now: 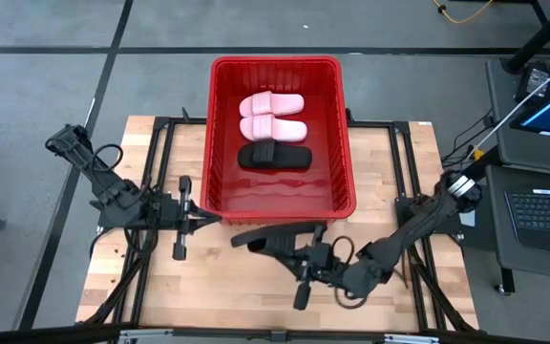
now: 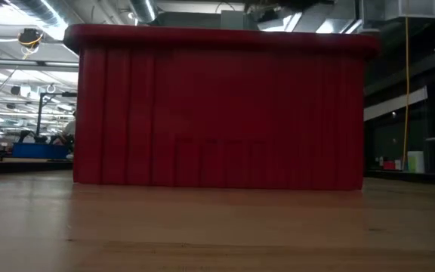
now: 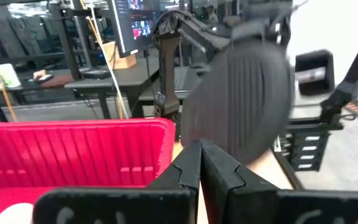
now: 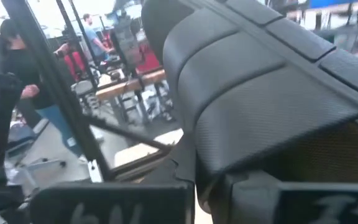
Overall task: Pick and place slides into bin
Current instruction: Put the black slide into the bin
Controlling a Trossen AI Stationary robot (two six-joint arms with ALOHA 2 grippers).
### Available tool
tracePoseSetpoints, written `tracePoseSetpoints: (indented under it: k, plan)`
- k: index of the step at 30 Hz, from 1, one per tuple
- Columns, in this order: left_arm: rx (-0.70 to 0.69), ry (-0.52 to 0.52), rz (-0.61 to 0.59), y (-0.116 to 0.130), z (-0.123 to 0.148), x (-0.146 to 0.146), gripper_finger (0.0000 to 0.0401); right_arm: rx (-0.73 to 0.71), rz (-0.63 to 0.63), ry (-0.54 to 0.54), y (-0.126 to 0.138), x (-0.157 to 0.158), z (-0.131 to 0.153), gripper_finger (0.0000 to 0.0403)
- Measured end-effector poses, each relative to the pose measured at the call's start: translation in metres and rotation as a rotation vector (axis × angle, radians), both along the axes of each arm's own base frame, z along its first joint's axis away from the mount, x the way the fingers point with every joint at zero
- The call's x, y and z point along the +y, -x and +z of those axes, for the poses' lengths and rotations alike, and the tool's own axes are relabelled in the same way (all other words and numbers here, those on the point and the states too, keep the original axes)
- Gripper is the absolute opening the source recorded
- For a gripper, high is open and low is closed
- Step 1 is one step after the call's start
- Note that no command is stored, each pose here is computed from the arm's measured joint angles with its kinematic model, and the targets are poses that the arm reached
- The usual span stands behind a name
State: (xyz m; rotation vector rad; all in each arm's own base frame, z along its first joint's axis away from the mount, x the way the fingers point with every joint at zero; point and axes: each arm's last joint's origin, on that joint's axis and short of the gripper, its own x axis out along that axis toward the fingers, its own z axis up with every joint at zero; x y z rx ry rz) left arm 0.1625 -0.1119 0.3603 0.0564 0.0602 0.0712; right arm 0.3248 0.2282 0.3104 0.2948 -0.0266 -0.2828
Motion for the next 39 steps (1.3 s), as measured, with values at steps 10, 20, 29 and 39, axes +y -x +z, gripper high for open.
tracePoseSetpoints:
  k: [10,20,29,39]
  plan:
    - [-0.001,-0.095,0.007,0.005,0.003,0.004,0.0002,-0.051,-0.127,0.084,0.019,-0.035,0.051,0.0017]
    - [-0.023,-0.124,0.008,0.012,0.009,0.011,0.0002,0.038,-0.074,0.246,0.021,-0.099,0.081,0.0017]
    - [-0.044,-0.123,0.176,0.022,0.016,0.024,0.0002,0.343,0.018,0.079,0.011,-0.178,0.102,0.0017]
    - [-0.046,-0.109,0.284,0.026,0.018,0.029,0.0002,0.417,0.163,-0.211,0.023,-0.243,0.124,0.0017]
